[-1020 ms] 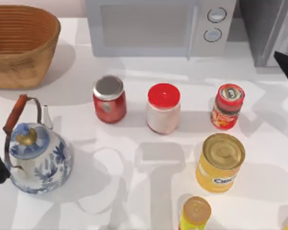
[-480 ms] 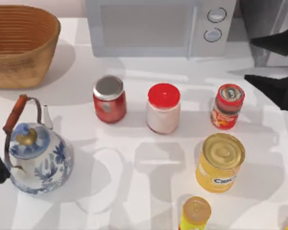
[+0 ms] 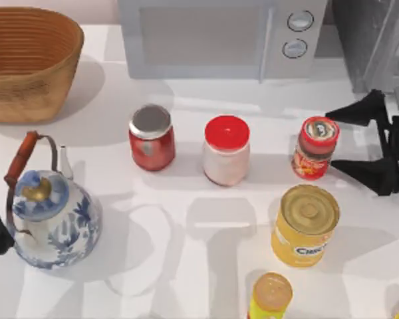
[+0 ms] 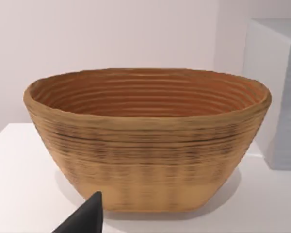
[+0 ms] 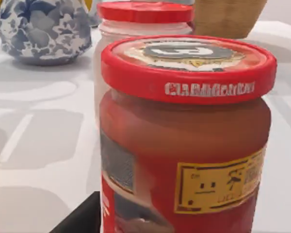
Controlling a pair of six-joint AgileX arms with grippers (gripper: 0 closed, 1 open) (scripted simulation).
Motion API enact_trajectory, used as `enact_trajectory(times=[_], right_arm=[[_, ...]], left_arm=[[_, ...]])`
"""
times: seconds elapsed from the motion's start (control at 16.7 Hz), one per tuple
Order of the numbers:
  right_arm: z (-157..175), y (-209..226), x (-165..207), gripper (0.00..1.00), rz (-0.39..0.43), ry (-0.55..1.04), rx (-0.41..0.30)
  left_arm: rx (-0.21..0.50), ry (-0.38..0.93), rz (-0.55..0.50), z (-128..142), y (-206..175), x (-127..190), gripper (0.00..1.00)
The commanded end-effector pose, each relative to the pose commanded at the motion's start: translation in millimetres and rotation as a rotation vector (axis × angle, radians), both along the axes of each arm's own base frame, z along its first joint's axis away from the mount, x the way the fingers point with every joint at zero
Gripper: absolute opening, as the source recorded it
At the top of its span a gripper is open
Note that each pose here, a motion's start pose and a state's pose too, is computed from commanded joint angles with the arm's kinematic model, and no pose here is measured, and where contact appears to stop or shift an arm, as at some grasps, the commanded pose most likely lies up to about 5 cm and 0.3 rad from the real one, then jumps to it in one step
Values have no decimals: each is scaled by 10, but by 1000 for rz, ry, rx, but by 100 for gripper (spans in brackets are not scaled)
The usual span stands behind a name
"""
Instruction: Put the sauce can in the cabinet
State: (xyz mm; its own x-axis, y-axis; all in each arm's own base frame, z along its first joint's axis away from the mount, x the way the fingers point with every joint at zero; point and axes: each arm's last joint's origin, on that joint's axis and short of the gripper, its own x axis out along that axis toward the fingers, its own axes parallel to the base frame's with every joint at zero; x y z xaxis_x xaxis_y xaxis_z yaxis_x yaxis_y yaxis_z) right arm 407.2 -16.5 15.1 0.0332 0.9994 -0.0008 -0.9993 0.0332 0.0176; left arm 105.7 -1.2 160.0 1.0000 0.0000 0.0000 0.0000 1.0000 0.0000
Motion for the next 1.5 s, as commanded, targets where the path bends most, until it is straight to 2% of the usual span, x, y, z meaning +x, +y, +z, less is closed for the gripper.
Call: enact_trajectory(times=[0.36, 0.42, 0.78, 1.5], right_arm=[[-85, -10, 5, 100, 23, -4, 3], [-107, 2, 163, 100, -46, -44, -8], [-180, 237, 110, 100, 24, -3, -5], [-109, 563, 29, 100, 23, -5, 0]], left_arm=[[0, 0, 0, 0, 0, 0, 100], [0, 0, 0, 0, 0, 0, 100], [0, 0, 0, 0, 0, 0, 100], [0, 0, 0, 0, 0, 0, 100]])
